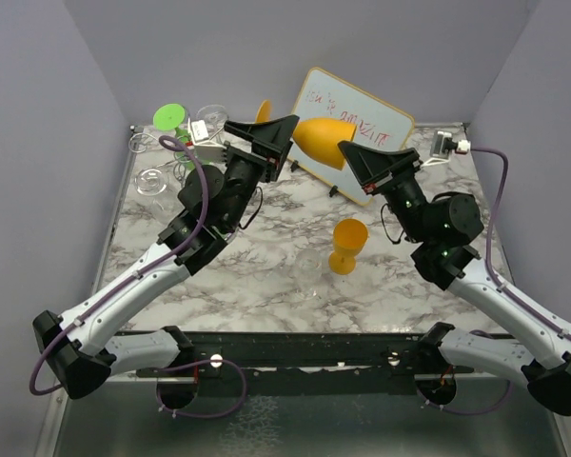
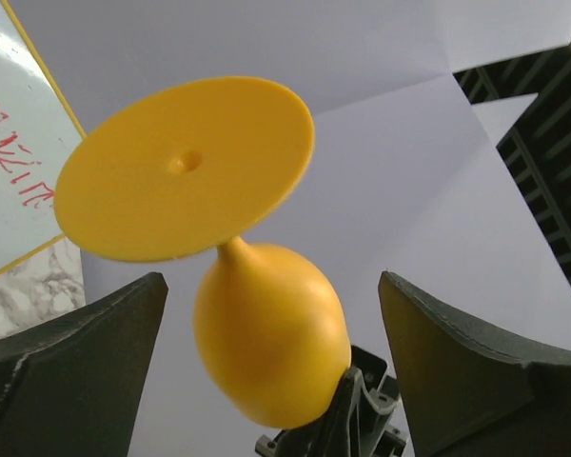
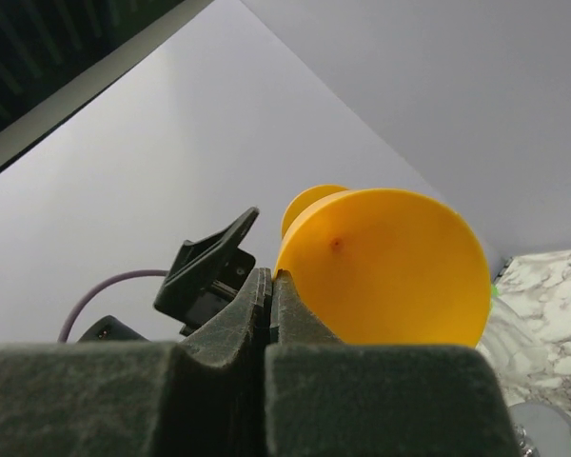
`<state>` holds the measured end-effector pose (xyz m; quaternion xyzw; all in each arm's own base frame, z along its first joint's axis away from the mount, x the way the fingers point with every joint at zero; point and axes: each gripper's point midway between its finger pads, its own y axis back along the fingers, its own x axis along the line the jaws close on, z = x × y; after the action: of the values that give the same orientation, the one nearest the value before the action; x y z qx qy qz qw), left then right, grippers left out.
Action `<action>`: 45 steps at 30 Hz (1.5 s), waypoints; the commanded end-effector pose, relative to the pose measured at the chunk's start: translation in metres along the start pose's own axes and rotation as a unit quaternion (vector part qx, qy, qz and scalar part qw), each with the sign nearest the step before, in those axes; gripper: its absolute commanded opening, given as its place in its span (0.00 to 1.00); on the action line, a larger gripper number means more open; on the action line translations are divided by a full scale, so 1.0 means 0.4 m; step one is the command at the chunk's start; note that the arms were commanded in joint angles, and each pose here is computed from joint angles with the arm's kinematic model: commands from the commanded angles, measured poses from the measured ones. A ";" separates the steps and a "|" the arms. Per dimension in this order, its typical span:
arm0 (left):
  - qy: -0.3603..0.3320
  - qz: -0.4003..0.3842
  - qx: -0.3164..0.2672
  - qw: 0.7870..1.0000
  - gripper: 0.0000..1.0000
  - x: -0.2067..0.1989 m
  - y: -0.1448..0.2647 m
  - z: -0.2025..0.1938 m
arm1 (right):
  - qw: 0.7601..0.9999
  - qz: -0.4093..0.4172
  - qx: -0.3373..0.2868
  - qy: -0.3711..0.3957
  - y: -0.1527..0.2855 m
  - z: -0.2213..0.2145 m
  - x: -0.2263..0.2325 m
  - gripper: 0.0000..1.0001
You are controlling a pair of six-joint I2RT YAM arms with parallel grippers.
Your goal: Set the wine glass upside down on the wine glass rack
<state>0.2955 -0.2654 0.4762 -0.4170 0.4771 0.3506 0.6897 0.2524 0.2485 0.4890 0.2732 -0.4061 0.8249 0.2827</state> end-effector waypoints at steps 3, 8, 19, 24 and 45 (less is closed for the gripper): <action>0.009 0.016 -0.096 0.995 0.67 -0.011 -0.035 0.049 | 0.999 0.038 0.009 -0.013 0.032 0.005 0.045 0.00; 0.012 0.027 -0.103 0.994 0.41 0.005 -0.039 0.036 | 1.000 0.024 0.010 -0.012 0.067 0.002 0.026 0.01; -0.032 0.020 -0.082 0.996 0.00 -0.008 -0.045 0.009 | 0.999 -0.014 0.043 0.026 0.088 -0.007 0.005 0.11; -0.086 0.017 -0.078 0.993 0.00 -0.006 -0.030 0.014 | 0.996 -0.062 0.030 0.064 0.100 0.029 -0.022 0.47; -0.537 -0.080 0.093 0.835 0.00 -0.011 -0.003 -0.084 | 0.982 -0.054 0.104 0.148 0.086 0.066 0.072 0.73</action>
<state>0.2929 -0.2851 0.4855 -0.2086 0.1148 0.4516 0.8599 0.2370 0.1947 0.4971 0.1896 -0.2833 0.8384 0.4253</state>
